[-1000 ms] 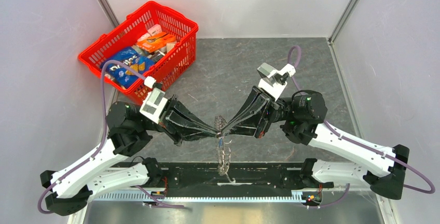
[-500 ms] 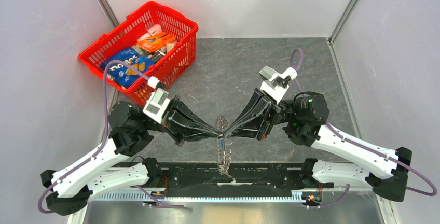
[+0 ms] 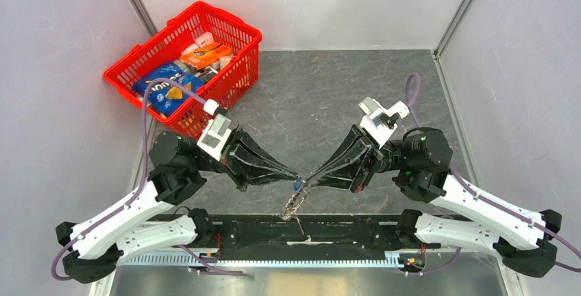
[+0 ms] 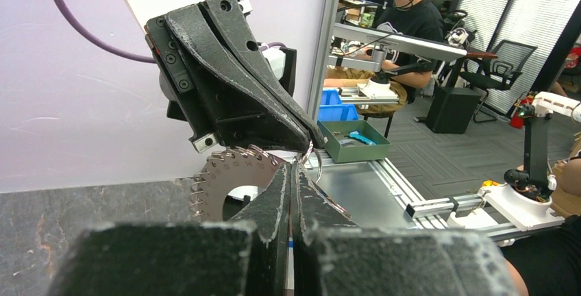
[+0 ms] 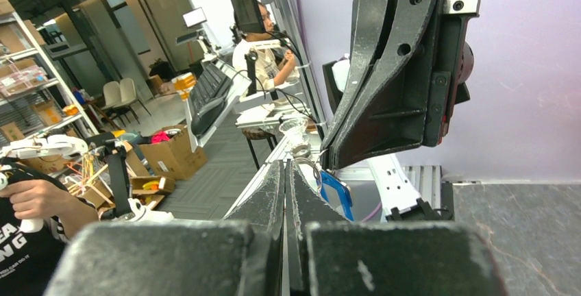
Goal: Put the keys on the keyring
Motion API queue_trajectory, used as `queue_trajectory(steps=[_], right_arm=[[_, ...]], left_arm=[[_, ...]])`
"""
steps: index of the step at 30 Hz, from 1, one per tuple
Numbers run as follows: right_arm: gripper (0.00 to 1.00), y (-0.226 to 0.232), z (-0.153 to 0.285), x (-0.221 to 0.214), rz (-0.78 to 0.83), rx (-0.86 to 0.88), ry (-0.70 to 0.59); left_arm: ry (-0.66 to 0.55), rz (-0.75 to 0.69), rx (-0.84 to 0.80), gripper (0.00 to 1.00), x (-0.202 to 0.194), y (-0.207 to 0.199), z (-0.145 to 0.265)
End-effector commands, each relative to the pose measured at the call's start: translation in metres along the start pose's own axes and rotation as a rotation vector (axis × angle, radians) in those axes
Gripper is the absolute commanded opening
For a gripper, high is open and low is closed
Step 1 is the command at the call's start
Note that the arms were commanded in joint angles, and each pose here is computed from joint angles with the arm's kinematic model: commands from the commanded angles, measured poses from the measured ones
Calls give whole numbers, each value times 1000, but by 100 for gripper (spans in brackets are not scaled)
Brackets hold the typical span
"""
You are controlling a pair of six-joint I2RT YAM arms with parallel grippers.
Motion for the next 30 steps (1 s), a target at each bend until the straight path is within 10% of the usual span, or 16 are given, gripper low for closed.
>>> queue_trajectory(steps=[1, 30], right_arm=[[0, 0, 5, -4, 37, -26, 31], [0, -56, 43, -25, 161, -532, 154]], left_arm=[[-54, -67, 12, 2, 14, 1, -4], [-20, -34, 125, 3, 4, 25, -6]])
Point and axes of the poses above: each gripper's point midway between its finger pads, its own z axis back along the fingers, its own y axis along the line the jaws close on, x = y × z, the point moved 5 cm from there along z, back along the fingers, and after that the axes turned 10 degrees about z, right-handed, at the moved point
